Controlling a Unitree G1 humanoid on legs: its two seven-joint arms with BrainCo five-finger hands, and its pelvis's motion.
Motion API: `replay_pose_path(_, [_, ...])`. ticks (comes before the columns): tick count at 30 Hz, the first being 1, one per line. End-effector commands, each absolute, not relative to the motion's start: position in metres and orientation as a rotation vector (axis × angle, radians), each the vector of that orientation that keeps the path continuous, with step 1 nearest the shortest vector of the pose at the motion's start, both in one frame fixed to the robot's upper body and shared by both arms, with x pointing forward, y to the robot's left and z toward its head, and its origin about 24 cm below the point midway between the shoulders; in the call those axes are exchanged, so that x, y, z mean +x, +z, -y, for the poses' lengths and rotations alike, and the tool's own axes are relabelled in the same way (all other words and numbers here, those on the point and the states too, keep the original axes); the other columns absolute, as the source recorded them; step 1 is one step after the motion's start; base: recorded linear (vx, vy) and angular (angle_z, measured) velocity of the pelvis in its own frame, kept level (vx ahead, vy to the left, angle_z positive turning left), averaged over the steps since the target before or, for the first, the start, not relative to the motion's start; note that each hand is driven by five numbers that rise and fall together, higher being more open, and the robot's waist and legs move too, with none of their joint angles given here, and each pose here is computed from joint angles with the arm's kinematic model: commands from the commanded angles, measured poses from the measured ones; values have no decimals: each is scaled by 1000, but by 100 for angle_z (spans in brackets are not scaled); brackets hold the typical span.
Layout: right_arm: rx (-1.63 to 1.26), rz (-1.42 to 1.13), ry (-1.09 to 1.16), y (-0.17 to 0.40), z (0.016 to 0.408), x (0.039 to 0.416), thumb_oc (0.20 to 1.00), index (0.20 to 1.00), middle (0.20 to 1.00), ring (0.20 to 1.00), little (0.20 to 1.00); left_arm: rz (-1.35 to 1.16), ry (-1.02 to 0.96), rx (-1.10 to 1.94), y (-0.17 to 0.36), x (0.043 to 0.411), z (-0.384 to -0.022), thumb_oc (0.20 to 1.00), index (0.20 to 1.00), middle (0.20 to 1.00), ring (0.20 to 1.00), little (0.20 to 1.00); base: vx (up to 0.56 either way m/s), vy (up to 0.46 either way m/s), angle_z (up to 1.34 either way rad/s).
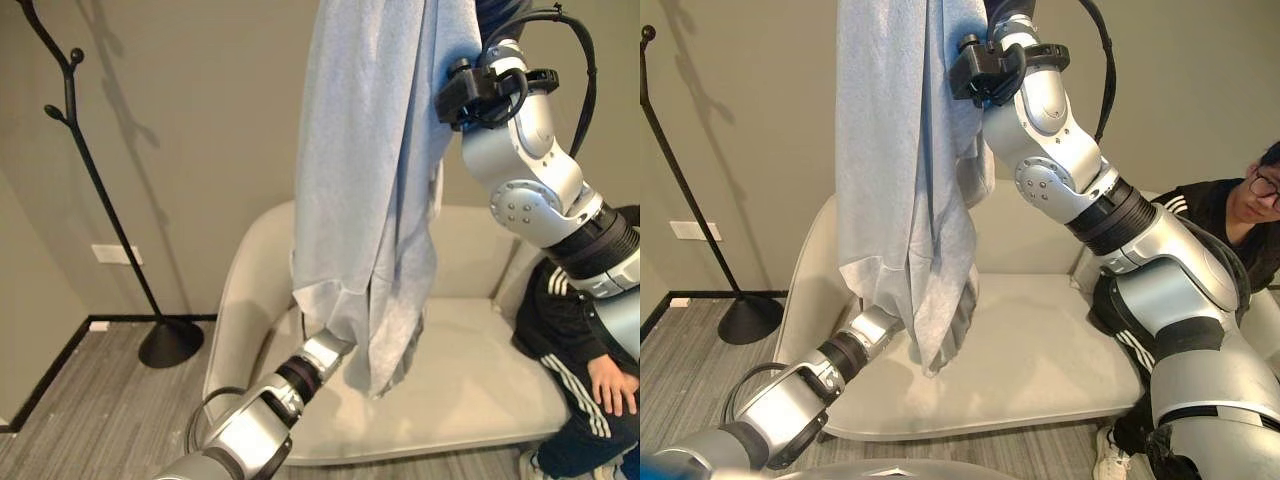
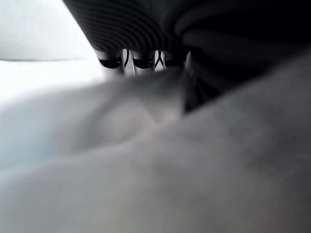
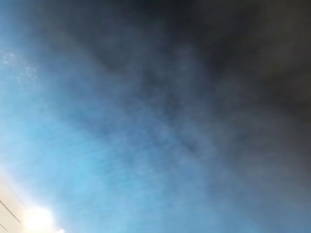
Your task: Hang the clothes on the sofa on the clothes rack.
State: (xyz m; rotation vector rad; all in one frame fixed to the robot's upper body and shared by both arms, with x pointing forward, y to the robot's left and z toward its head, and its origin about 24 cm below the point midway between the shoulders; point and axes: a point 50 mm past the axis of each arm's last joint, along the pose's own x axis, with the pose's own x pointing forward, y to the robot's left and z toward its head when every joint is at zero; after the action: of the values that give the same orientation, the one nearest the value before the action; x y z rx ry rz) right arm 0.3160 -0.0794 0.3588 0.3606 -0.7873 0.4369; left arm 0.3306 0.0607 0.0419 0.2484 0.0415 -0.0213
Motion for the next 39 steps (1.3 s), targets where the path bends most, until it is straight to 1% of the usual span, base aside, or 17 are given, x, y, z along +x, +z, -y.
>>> replay_pose_path(1, [327, 999, 318, 403, 118, 300, 200, 200, 200, 200, 200, 228, 57, 156, 105, 346, -62, 200, 200, 200, 200, 200, 7, 5, 4])
replay_pose_path(2, [327, 998, 317, 402, 118, 300, 200, 200, 200, 200, 200, 227, 57, 157, 105, 346, -62, 200, 200, 200, 200, 200, 10, 12, 4])
replay_pose_path(5, [213, 1007, 306, 389, 125, 295, 200, 200, 200, 200, 200, 371, 158, 153, 135, 345, -85, 200, 200, 200, 200, 200, 6, 12, 6])
replay_pose_path(9, [53, 998, 297, 370, 132, 292, 200, 200, 200, 200, 200, 555, 306, 215, 167, 336, -117, 200, 200, 200, 200, 200, 2, 9, 9])
replay_pose_path(10, [-23, 991, 305, 361, 134, 290, 200, 200, 200, 200, 200, 631, 379, 252, 178, 330, -134, 200, 200, 200, 200, 200, 0, 0, 0])
replay_pose_path(14, [-139, 982, 335, 348, 135, 285, 200, 200, 200, 200, 200, 731, 450, 266, 194, 319, -148, 200, 200, 200, 200, 200, 1, 4, 2])
replay_pose_path(19, [-249, 992, 448, 326, 126, 268, 200, 200, 200, 200, 200, 916, 560, 448, 217, 303, -160, 200, 200, 200, 200, 200, 1, 2, 2])
replay_pose_path(20, [-249, 991, 446, 326, 126, 268, 200, 200, 200, 200, 200, 915, 559, 450, 217, 303, -160, 200, 200, 200, 200, 200, 0, 0, 0])
replay_pose_path(22, [-210, 969, 492, 311, 118, 263, 200, 200, 200, 200, 200, 994, 622, 602, 225, 295, -169, 200, 200, 200, 200, 200, 0, 0, 0])
replay_pose_path(23, [-208, 968, 492, 310, 117, 263, 200, 200, 200, 200, 200, 994, 622, 605, 225, 294, -170, 200, 200, 200, 200, 200, 0, 0, 0])
replay_pose_path(27, [-126, 948, 489, 299, 112, 263, 200, 200, 200, 200, 200, 1031, 669, 844, 224, 286, -186, 200, 200, 200, 200, 200, -8, 1, 1])
replay_pose_path(29, [-113, 936, 489, 297, 112, 263, 200, 200, 200, 200, 200, 1025, 669, 877, 223, 285, -189, 200, 200, 200, 200, 200, -29, 5, -2])
replay_pose_path(30, [6, 813, 509, 279, 108, 272, 200, 200, 200, 200, 200, 977, 662, 925, 213, 284, -197, 200, 200, 200, 200, 200, -45, 8, -2])
replay_pose_path(33, [79, 702, 551, 264, 102, 277, 200, 200, 200, 200, 200, 925, 644, 916, 204, 285, -200, 200, 200, 200, 200, 200, -37, 3, 10])
replay_pose_path(35, [146, 535, 603, 241, 94, 285, 200, 200, 200, 200, 200, 905, 611, 899, 199, 284, -197, 200, 200, 200, 200, 200, -36, 0, 14])
replay_pose_path(36, [218, 506, 593, 232, 98, 287, 200, 200, 200, 200, 200, 891, 584, 907, 194, 283, -193, 200, 200, 200, 200, 200, -37, 0, 14])
replay_pose_path(39, [263, 461, 541, 217, 106, 294, 200, 200, 200, 200, 200, 897, 555, 894, 193, 284, -187, 200, 200, 200, 200, 200, -13, 2, 19])
